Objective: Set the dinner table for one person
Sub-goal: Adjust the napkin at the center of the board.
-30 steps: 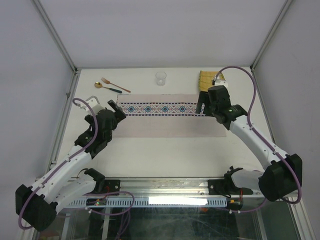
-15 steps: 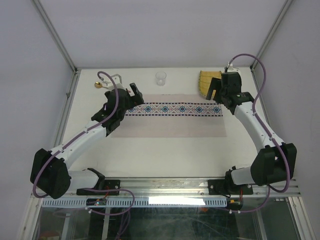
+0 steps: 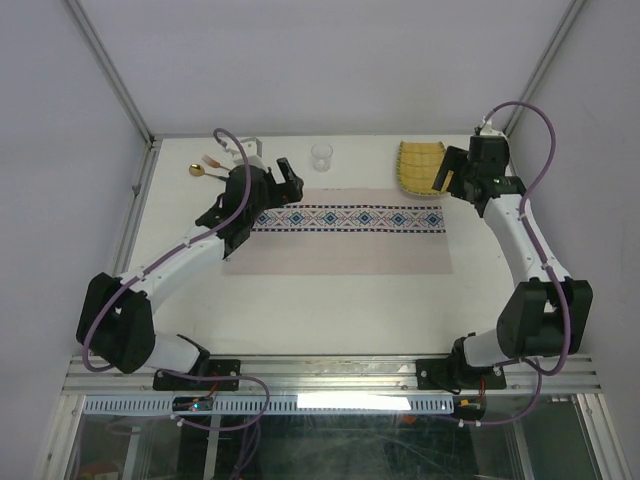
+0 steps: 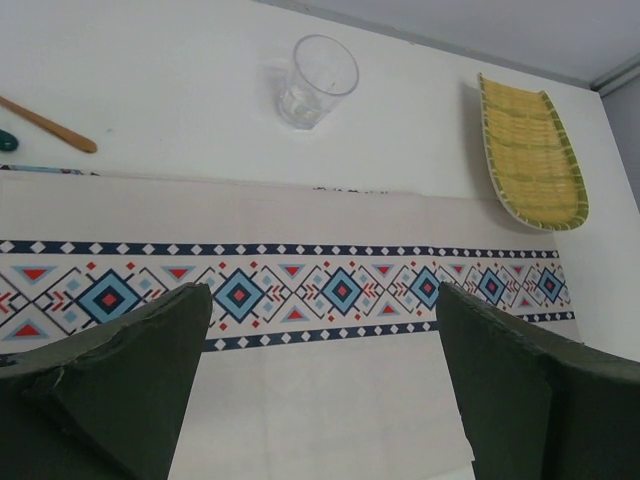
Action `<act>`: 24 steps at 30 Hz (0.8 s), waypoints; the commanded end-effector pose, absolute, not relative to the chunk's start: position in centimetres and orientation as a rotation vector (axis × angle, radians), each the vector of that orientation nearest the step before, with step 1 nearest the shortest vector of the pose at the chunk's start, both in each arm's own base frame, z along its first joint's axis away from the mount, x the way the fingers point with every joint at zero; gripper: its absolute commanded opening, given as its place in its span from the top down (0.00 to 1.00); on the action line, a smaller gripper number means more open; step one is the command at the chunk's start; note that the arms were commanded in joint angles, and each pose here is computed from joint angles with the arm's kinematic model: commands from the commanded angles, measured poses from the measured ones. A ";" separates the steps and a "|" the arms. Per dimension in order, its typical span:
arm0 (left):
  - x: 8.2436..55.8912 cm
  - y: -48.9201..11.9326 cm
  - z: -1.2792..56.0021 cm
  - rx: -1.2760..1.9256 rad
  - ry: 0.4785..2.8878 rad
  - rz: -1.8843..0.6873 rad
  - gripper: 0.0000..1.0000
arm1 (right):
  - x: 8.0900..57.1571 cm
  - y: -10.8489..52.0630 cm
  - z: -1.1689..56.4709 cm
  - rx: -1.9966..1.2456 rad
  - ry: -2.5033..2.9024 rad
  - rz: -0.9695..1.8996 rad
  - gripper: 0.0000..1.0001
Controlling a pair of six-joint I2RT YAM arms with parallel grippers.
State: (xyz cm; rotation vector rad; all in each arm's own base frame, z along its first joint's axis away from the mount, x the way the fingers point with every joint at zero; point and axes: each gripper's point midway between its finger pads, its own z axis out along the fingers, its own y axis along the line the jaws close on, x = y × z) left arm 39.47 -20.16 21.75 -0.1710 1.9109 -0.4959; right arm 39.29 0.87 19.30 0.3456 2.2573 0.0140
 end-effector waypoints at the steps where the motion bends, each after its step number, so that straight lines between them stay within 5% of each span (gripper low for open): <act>1: 41.6 -22.8 26.1 -0.126 1.797 -0.641 0.01 | 41.9 -0.8 21.8 0.362 2.175 0.052 0.16; 12: 46.1 -27.9 26.7 -0.022 1.818 -0.735 0.01 | 44.7 -5.5 20.5 0.475 2.190 0.065 0.18; 24: 45.2 -32.1 25.5 0.084 1.825 -0.932 0.04 | 44.7 -5.9 20.2 0.491 2.199 0.093 0.20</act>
